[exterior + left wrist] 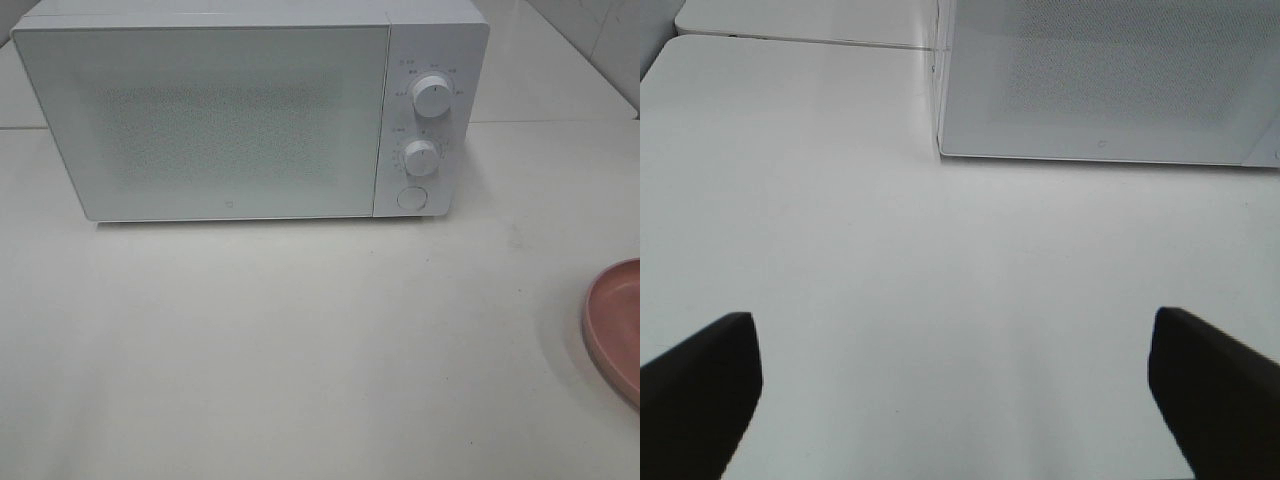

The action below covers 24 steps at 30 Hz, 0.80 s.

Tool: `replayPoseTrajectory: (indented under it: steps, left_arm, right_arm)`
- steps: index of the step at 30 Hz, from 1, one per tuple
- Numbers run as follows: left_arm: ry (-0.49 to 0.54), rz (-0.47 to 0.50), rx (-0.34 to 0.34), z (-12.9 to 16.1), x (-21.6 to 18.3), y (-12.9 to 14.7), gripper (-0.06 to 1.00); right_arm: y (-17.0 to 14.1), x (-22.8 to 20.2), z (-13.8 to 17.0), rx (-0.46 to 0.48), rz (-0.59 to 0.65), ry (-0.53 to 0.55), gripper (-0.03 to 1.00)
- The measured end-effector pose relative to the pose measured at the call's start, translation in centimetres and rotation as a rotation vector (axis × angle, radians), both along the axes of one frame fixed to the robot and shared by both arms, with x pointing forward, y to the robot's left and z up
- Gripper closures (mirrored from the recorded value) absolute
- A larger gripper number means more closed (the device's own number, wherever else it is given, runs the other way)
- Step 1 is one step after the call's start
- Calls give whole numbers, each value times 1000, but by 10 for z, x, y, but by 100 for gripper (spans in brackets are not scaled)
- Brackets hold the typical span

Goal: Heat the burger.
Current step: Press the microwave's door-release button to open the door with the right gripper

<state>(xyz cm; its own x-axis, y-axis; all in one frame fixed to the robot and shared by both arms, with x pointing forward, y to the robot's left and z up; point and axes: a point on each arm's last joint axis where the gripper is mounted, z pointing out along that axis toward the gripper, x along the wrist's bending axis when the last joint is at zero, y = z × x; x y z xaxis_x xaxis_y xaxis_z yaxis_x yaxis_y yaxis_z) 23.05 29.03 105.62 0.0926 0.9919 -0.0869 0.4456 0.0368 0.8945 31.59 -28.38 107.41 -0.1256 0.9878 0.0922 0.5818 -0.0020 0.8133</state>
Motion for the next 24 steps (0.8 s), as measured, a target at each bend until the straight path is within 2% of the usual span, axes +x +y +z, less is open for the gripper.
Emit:
replayPoseTrajectory:
  steps: [20,24]
  left_arm:
    - [0,0,0,0,0,0,-2]
    - [0,0,0,0,0,0,-2]
  right_arm:
    - [8,71,-14,-12,-19,10,23]
    - [8,90,-28,-51,-15,-96,23]
